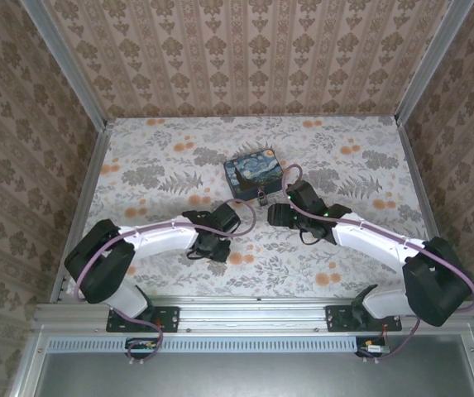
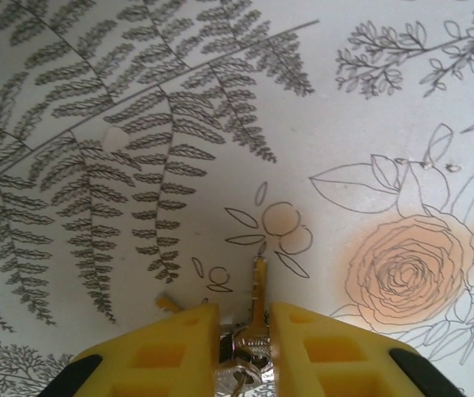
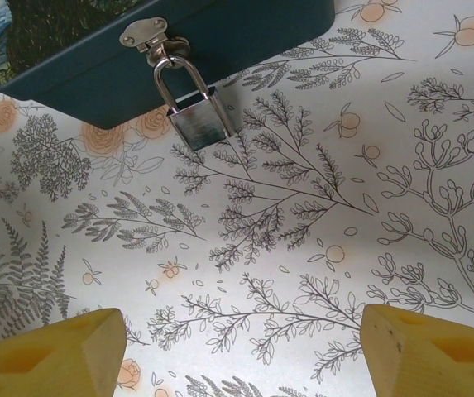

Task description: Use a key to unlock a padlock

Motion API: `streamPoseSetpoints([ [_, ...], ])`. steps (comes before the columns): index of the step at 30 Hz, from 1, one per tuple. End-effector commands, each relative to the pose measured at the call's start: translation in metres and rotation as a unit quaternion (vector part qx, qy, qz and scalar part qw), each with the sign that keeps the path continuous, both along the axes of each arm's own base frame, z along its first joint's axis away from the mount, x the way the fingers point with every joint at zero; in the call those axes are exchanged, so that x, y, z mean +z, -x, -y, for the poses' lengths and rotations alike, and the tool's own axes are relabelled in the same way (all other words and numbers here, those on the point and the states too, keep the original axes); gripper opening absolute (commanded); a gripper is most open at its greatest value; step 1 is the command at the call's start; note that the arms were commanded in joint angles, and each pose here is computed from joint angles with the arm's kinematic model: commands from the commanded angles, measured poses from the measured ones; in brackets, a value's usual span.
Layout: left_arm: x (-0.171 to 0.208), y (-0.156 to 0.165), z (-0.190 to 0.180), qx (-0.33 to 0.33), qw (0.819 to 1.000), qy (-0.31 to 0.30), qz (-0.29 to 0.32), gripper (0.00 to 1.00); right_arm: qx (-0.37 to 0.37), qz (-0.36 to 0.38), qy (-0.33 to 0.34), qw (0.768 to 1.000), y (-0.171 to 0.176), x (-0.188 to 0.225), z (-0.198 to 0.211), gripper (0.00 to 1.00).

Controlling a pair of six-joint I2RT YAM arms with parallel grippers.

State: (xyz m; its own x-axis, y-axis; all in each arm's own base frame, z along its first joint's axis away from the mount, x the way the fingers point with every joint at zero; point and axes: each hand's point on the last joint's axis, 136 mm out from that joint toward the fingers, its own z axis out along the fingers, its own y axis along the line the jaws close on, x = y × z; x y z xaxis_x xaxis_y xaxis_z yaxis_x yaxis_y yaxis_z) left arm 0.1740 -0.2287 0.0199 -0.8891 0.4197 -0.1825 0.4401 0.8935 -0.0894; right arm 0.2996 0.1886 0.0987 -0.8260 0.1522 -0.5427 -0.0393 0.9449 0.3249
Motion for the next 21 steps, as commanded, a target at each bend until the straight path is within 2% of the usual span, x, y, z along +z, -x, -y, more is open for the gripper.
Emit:
streamPoseSetpoints([
  [1,-0.010,0.007,-0.004,-0.015,1.000,-0.020,-0.009,0.24,-0.008,-0.003,-0.008,1.000,-0.001,-0.002,0.000,0.75],
  [10,-0.020,0.008,-0.009,-0.025,0.998,-0.056,-0.008,0.23,-0.004,0.002,-0.010,1.000,-0.001,0.004,-0.001,0.76],
  [12,-0.017,0.008,-0.008,-0.023,0.999,-0.049,-0.006,0.19,-0.003,0.003,-0.009,1.000,0.000,0.005,0.000,0.75],
  [16,-0.011,0.006,-0.005,-0.018,0.999,-0.036,-0.005,0.05,-0.004,0.008,-0.005,1.000,0.002,0.008,0.003,0.75],
  [18,-0.007,0.004,-0.004,-0.012,1.000,-0.027,-0.004,0.00,-0.004,0.008,-0.003,1.000,0.002,0.009,0.004,0.75],
  [21,0.003,-0.001,-0.002,0.003,1.000,0.000,-0.004,0.00,0.000,0.006,0.001,1.000,0.003,0.008,0.004,0.75],
])
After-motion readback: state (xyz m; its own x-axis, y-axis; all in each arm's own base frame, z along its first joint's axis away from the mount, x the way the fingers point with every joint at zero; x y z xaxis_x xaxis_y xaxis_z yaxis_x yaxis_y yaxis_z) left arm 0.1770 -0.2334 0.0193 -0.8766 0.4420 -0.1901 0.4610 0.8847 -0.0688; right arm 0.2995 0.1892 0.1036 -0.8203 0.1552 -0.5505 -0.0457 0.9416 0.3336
